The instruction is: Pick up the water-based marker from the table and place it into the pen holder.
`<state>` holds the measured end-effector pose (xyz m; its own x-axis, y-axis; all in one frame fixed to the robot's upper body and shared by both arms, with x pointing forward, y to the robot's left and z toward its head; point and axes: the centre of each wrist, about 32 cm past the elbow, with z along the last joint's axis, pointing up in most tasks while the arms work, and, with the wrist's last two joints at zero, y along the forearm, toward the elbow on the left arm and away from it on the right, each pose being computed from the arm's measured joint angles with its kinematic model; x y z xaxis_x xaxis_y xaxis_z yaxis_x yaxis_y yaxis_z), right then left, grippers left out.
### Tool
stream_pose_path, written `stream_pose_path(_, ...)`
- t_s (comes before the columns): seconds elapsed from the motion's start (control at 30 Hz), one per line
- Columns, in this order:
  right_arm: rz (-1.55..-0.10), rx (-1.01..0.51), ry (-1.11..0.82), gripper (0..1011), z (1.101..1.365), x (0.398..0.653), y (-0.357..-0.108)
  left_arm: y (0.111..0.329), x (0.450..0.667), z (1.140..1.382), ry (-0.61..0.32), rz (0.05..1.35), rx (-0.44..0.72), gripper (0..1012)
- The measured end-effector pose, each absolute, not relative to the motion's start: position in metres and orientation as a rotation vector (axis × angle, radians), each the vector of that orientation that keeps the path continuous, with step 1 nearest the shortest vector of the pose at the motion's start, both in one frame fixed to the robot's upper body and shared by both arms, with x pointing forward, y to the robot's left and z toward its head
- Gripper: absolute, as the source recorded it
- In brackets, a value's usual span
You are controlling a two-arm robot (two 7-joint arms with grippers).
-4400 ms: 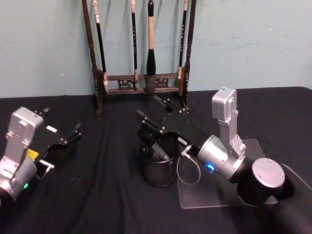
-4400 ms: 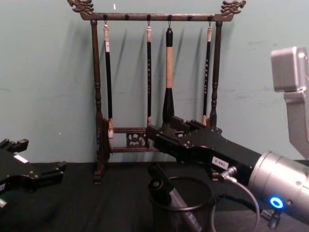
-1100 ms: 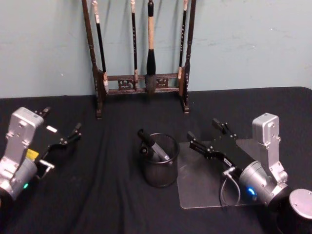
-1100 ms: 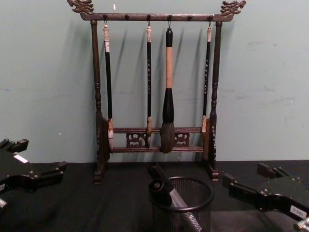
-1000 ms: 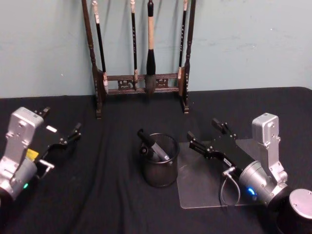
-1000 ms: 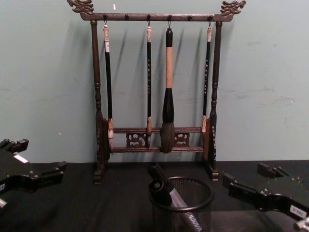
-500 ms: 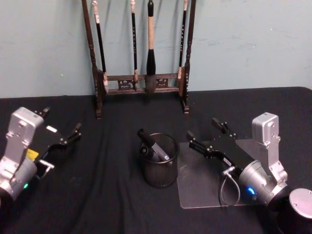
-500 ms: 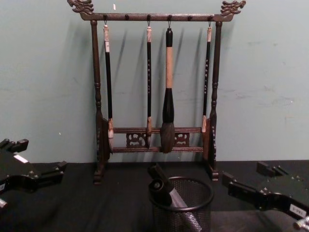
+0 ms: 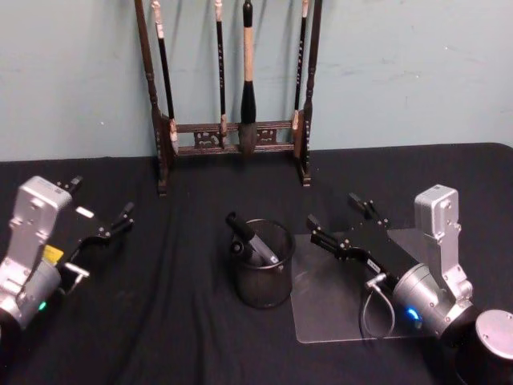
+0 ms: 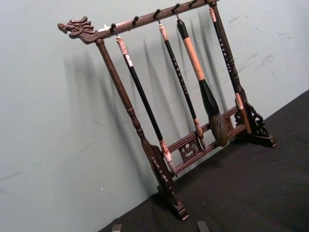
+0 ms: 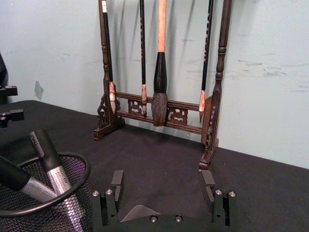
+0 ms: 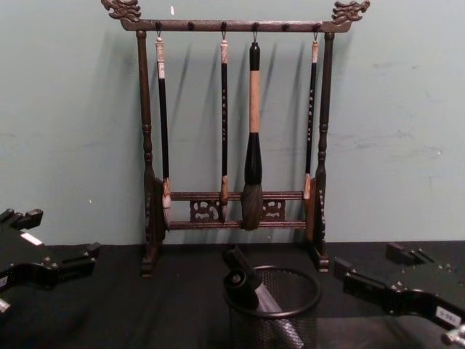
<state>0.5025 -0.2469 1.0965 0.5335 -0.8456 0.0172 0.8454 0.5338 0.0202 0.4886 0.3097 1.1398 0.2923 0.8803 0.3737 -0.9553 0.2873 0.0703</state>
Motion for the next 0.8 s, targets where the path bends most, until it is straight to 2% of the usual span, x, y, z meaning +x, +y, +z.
stream_pose_path(0.8, -1.008, 0.01, -0.026, 1002, 1.0965, 0.5025, -0.2469, 0.3097, 0.4886, 1.1398, -0.285, 1.248, 0.304, 1009)
